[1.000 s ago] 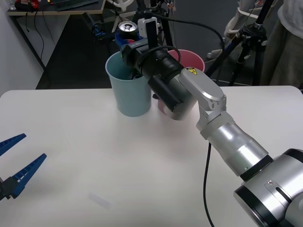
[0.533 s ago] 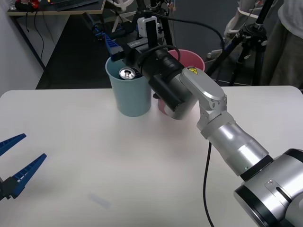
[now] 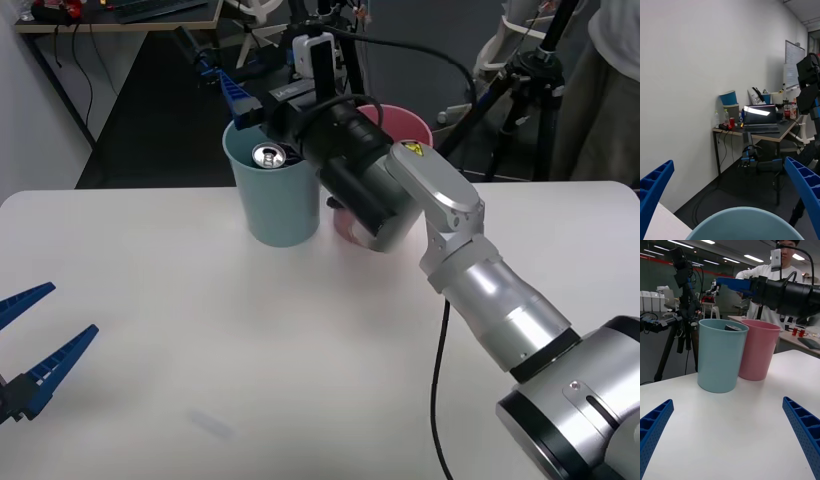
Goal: Grasp the object on the table and drop it into the matching bin: aluminum can to the light blue bin, PET bottle to the pink bin.
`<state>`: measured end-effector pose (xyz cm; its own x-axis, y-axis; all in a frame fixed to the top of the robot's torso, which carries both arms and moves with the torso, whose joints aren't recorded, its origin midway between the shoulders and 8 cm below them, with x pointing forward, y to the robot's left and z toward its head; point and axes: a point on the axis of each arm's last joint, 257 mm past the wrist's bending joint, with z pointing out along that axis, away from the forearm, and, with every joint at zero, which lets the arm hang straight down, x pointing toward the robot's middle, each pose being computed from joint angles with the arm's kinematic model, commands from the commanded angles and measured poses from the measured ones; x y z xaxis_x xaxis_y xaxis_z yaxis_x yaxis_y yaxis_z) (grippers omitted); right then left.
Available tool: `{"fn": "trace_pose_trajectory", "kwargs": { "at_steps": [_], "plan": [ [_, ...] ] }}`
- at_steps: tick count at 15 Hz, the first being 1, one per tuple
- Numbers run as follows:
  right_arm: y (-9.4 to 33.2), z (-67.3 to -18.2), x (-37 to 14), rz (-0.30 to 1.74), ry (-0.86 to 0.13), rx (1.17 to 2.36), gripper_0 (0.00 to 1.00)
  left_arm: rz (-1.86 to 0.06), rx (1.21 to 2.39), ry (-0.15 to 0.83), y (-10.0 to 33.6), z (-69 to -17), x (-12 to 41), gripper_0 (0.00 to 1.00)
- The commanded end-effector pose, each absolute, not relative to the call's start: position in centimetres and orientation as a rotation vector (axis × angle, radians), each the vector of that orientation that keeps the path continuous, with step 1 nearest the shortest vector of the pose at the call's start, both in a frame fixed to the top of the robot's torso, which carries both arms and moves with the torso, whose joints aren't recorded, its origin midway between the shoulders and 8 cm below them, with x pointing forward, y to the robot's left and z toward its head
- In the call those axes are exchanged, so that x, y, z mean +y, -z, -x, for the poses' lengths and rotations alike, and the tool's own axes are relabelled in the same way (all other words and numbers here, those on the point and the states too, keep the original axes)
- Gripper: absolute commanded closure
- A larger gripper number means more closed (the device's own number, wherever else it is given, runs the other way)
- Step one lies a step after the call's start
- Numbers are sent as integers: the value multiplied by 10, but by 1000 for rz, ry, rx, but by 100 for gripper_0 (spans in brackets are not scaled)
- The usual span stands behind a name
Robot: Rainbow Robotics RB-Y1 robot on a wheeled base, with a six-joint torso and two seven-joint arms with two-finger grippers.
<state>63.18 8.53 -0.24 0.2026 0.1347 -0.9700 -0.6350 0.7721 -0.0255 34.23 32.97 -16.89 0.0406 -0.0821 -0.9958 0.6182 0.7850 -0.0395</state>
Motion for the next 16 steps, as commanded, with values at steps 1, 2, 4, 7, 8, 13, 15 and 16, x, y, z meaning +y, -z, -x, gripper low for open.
{"fn": "trace_pose_trajectory", "kwargs": {
  "at_steps": [1, 2, 4, 7, 8, 13, 15, 16],
  "plan": [
    [-1, -615, 73, 487, -578, 1215, 0, -465, 1441, 567, 169, -342, 330, 0],
    [-3, -606, 68, 494, -584, 1196, 0, -465, 1441, 567, 169, -342, 330, 0],
    [4, -582, 52, 512, -593, 1164, 0, -465, 1441, 567, 169, -342, 330, 0],
    [17, -540, 19, 529, -600, 1134, 0, -465, 1441, 567, 169, -342, 330, 0],
    [23, -525, 5, 537, -594, 1131, 0, -465, 1441, 567, 169, -342, 330, 0],
    [66, -476, -61, 589, -623, 1122, 0, -465, 1441, 567, 169, -342, 330, 0],
    [88, -464, -88, 629, -590, 1142, 0, -465, 1441, 567, 169, -342, 330, 0],
    [101, -457, -108, 649, -562, 1161, 0, -465, 1441, 567, 169, -342, 330, 0]
  ]
}}
